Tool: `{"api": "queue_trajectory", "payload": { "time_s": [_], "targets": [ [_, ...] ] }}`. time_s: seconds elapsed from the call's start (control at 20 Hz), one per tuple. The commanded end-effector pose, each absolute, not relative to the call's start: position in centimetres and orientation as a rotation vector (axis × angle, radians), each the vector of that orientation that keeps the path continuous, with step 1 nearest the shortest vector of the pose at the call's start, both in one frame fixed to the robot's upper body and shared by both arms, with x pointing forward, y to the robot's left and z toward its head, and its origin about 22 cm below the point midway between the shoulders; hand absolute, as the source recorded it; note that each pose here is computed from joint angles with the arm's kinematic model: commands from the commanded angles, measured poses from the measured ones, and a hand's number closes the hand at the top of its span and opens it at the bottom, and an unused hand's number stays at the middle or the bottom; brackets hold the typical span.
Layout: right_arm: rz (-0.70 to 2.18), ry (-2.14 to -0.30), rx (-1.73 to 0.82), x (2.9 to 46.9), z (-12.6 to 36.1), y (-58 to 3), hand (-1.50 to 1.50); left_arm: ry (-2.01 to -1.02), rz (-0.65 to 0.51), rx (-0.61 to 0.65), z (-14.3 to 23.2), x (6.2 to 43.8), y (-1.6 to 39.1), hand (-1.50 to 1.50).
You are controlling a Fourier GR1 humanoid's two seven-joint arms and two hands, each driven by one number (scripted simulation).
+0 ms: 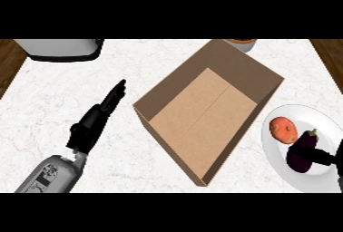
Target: Pick the eggplant from the plate and place it in the cardboard box
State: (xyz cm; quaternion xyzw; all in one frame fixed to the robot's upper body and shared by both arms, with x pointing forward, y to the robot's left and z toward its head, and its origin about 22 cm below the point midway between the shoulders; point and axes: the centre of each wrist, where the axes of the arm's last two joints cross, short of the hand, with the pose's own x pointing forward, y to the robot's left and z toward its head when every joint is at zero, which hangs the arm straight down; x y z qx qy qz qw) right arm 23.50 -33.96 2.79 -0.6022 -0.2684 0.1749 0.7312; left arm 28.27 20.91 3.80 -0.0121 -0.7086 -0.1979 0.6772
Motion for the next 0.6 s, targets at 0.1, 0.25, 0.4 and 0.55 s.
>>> {"api": "queue_trajectory", "payload": {
  "time_s": [0.1,0.25,0.4,0.55],
  "targets": [
    [0.354,-0.443,-1.206,25.7,9.0,-28.0,-1.50,-1.605,-0.454,-0.030,3.9,27.8,19.8,0.00],
    [0.318,-0.435,-1.163,26.7,9.5,-26.0,-1.50,-1.597,-0.458,-0.036,4.6,29.2,20.2,0.00],
    [0.284,-0.363,-1.159,27.7,10.0,-28.1,-1.50,-1.583,-0.469,-0.037,3.0,27.8,20.9,0.00],
    [0.252,-0.395,-1.158,27.5,10.9,-28.1,-1.50,-1.593,-0.447,-0.040,3.1,27.8,20.1,0.00]
  ]
}}
